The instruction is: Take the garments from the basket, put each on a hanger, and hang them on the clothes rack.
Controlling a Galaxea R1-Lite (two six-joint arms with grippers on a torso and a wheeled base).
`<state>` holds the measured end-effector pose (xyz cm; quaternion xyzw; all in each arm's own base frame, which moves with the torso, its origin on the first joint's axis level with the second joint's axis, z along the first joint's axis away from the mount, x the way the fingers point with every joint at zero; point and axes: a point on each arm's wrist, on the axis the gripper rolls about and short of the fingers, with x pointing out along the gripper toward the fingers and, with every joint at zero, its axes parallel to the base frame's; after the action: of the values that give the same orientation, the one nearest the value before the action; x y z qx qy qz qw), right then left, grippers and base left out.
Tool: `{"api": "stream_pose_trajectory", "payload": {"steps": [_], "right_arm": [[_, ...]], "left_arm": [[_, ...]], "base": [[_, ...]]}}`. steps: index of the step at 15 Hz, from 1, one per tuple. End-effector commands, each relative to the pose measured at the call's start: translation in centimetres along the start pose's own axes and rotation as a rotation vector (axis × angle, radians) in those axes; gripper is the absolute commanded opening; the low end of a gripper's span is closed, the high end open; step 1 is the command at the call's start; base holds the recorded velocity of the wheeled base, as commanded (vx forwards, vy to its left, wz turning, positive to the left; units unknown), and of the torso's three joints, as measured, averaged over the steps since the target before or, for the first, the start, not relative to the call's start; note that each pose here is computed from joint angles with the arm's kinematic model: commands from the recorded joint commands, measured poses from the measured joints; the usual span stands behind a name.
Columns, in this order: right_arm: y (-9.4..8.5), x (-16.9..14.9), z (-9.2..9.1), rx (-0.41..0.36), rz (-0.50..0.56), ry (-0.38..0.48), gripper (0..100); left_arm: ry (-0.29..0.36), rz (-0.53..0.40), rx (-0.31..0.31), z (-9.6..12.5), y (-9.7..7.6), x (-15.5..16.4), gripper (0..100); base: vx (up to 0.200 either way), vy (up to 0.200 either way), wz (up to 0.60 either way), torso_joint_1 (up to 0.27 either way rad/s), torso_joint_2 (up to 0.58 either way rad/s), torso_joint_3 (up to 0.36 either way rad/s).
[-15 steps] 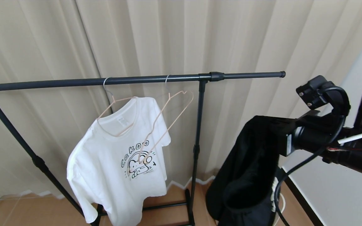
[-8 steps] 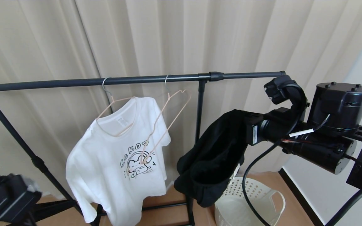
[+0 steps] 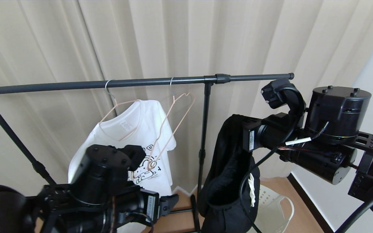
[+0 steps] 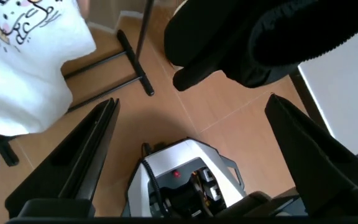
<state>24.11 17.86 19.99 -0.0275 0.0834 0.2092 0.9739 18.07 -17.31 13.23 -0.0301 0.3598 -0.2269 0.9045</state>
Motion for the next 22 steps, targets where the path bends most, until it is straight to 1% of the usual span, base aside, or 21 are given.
{"api": "stream_pose_trajectory", "payload": {"steps": [1,2,3,4,5,7,8,10,14,18,22], "right_arm": [[0.4,-0.2,0.1,-0.001,0.006,-0.005,0],[0.4,-0.3,0.2,0.0,0.009,-0.008,0],[0.5,-0.4,0.2,0.004,0.012,-0.01,0],[0.6,-0.5,0.2,0.005,0.015,-0.011,0],[0.8,-0.7,0.3,0.005,0.024,-0.016,0],[1.2,-1.2,0.5,0.004,0.043,-0.023,0],[1.5,-1.3,0.4,0.003,0.052,-0.02,0],[2.1,-1.6,0.5,0.001,0.075,-0.025,0],[2.2,-1.7,0.4,0.012,0.076,-0.022,0],[1.9,-2.5,1.3,0.023,0.078,-0.057,0],[1.3,-3.5,2.4,0.033,0.065,-0.093,0]], "left_arm": [[0.086,0.026,0.003,-0.4,-1.7,4.8,100],[0.086,0.029,-0.003,-0.3,-2.1,5.3,100],[0.079,0.051,-0.004,-0.1,-2.5,6.4,100],[0.073,0.066,-0.011,0.0,-2.6,6.7,100],[0.063,0.102,-0.031,0.2,-2.8,7.9,100],[0.058,0.114,-0.077,0.3,-3.0,8.8,100],[0.057,0.116,-0.087,0.4,-3.1,9.1,100],[0.061,0.117,-0.09,0.3,-3.2,9.4,100],[0.059,0.114,-0.088,0.4,-3.5,10.0,100],[0.084,0.103,-0.068,-0.6,-4.4,10.4,100],[0.09,0.142,-0.055,-1.2,-4.4,10.9,100]], "base": [[0.0,0.0,0.0,0.0,0.0,0.0],[0.0,0.0,0.0,0.0,0.0,0.0],[0.0,0.0,0.0,0.0,0.0,0.0],[0.0,0.0,0.0,0.0,0.0,0.0],[0.0,0.0,0.0,0.0,0.0,0.0],[0.0,0.0,0.0,0.0,0.0,0.0],[0.0,0.0,0.0,0.0,0.0,0.0],[0.0,0.0,0.0,0.0,0.0,0.0],[0.0,0.0,0.0,0.0,0.0,0.0],[0.0,0.0,0.0,0.0,0.0,0.0],[0.0,0.0,0.0,0.0,0.0,0.0]]}}
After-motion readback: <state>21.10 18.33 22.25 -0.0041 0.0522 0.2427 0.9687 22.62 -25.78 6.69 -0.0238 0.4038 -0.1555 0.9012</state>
